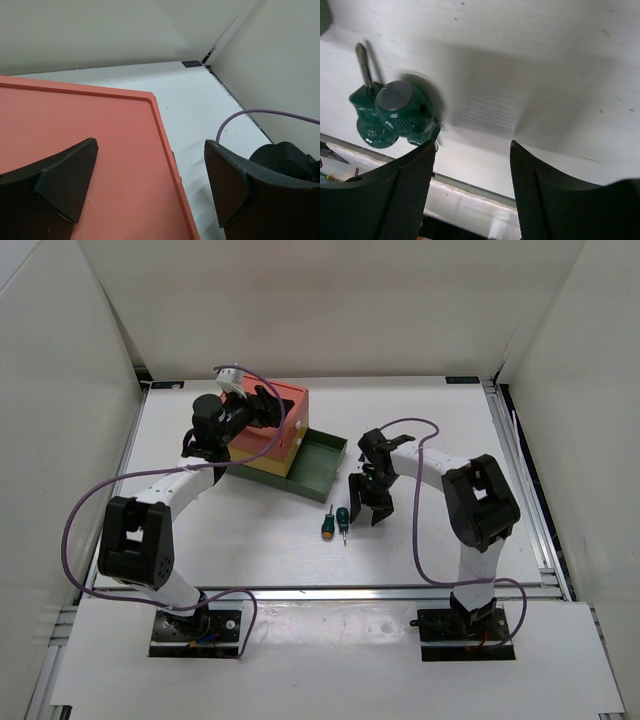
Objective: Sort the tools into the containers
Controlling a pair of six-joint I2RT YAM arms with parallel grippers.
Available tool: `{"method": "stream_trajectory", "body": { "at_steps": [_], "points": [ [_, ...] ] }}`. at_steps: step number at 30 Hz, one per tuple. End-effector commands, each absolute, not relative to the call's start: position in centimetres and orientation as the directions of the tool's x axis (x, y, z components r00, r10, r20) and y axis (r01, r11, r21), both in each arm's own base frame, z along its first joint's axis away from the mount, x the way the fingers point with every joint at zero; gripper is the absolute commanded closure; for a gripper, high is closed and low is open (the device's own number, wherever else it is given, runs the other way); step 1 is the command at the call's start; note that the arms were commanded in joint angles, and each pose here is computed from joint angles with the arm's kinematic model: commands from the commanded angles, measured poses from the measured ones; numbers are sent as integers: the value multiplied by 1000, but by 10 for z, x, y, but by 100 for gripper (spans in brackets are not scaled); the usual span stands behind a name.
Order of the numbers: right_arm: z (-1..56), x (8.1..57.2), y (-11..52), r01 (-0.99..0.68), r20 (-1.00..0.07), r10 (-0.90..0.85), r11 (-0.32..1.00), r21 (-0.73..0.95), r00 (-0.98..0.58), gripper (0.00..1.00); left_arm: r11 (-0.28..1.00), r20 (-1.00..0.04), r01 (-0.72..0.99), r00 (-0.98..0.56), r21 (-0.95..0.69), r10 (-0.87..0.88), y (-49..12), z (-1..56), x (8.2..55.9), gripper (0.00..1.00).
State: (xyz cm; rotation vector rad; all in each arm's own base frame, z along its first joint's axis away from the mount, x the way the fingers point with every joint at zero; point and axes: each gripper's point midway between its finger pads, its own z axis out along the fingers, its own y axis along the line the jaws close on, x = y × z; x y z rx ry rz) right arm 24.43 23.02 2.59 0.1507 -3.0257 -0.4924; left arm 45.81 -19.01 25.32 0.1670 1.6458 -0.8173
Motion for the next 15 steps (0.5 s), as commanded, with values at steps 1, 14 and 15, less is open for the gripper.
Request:
{"method": "stream_trajectory", "body": {
  "at_steps": [1, 14, 15],
  "points": [
    [55, 258, 232, -136, -81, -115, 931, 340, -990, 35, 784, -668, 217, -677, -582, -308, -175, 111, 415, 1],
    [60, 276, 263, -269, -192, -211, 893, 360, -958, 34, 782, -669, 225, -679, -581, -301, -176, 113, 415, 1],
    [56, 276, 263, -273, -189, -219, 897, 346, -957, 35, 783, -671, 227, -678, -579, -299, -176, 113, 416, 1]
  ]
}}
